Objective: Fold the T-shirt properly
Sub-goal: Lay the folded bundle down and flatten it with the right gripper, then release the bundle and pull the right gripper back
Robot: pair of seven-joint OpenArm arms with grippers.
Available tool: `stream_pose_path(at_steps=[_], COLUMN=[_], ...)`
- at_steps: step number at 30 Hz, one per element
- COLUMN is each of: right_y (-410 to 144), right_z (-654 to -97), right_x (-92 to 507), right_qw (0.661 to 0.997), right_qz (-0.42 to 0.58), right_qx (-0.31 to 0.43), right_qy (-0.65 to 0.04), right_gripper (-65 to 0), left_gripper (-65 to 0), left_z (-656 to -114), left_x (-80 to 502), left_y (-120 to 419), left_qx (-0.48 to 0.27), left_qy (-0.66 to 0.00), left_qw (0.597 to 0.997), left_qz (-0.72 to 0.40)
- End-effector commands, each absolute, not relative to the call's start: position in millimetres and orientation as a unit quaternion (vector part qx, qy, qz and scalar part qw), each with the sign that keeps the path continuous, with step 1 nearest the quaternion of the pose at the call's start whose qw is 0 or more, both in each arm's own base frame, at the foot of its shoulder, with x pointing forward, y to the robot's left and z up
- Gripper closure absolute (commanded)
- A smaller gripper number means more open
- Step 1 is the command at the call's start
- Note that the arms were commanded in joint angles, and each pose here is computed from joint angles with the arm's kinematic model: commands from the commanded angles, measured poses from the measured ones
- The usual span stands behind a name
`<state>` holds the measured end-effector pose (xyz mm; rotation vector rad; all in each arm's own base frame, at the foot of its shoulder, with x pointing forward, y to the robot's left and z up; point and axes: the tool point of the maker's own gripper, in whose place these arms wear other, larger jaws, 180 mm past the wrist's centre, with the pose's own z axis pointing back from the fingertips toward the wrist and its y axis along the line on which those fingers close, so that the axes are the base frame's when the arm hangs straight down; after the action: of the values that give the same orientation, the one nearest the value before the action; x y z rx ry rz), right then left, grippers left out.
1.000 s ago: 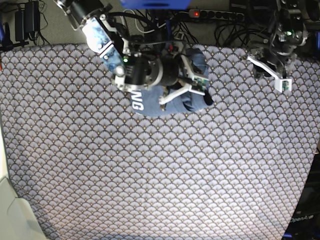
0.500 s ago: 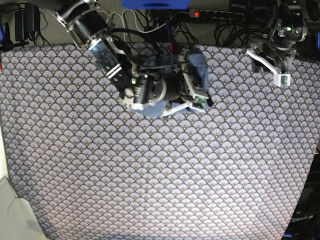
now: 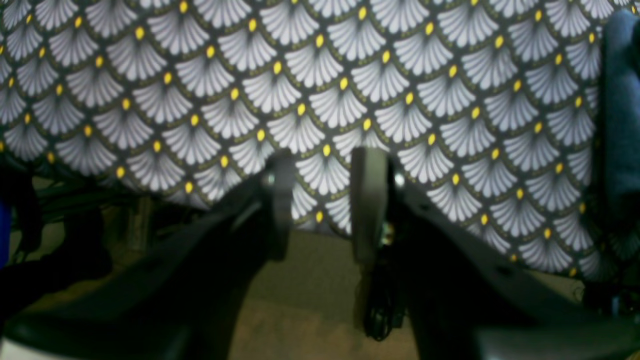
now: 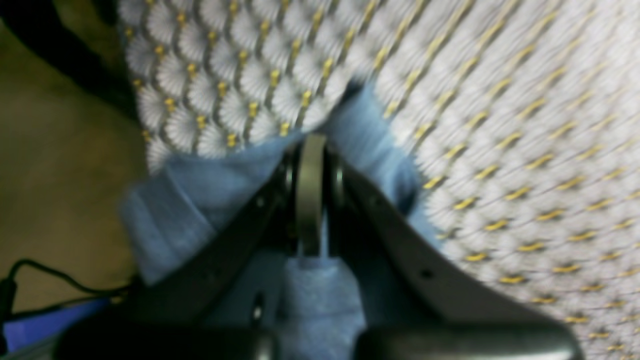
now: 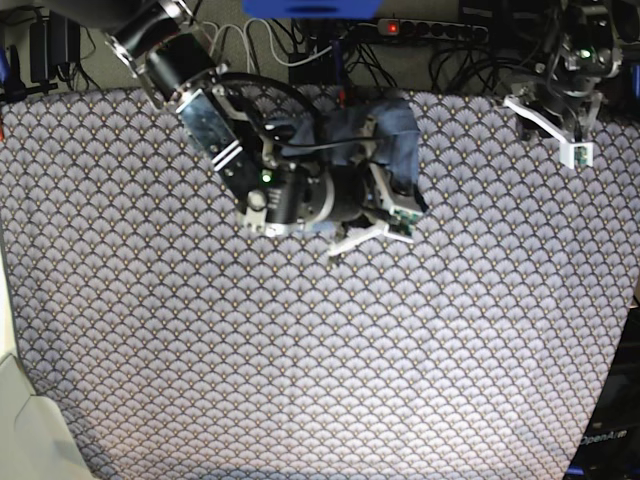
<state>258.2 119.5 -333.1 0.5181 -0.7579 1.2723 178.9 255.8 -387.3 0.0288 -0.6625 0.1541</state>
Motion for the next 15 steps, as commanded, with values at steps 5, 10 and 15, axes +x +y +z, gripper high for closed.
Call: stream_pose_path(at_steps=[5, 10, 15], right_y=[124.5, 132.9, 137.9], right_z=[-322.2, -353.3, -371.3], right_x=[273.2, 283.9, 294.0], right_qw=[0.699, 0.722, 0.735], right_qz=[0.574, 0.552, 0.532], right_qx=[0.233, 0.262, 0.282], right_qy=[-0.356, -0.325, -0.312], right_gripper=[0.0, 0.0, 0.0], left_gripper=[-19.2, -19.2, -19.2], left_z=[-379.1, -379.1, -379.5], left_x=[183.6, 183.5, 183.3], left_y=[258.0, 258.2, 258.5], left_qx=[0.018, 0.019, 0.019], left_qy=[-0.34, -0.34, -0.339], left_qw=[0.938, 0.937, 0.938], left_qz=[0.071, 0.072, 0.073])
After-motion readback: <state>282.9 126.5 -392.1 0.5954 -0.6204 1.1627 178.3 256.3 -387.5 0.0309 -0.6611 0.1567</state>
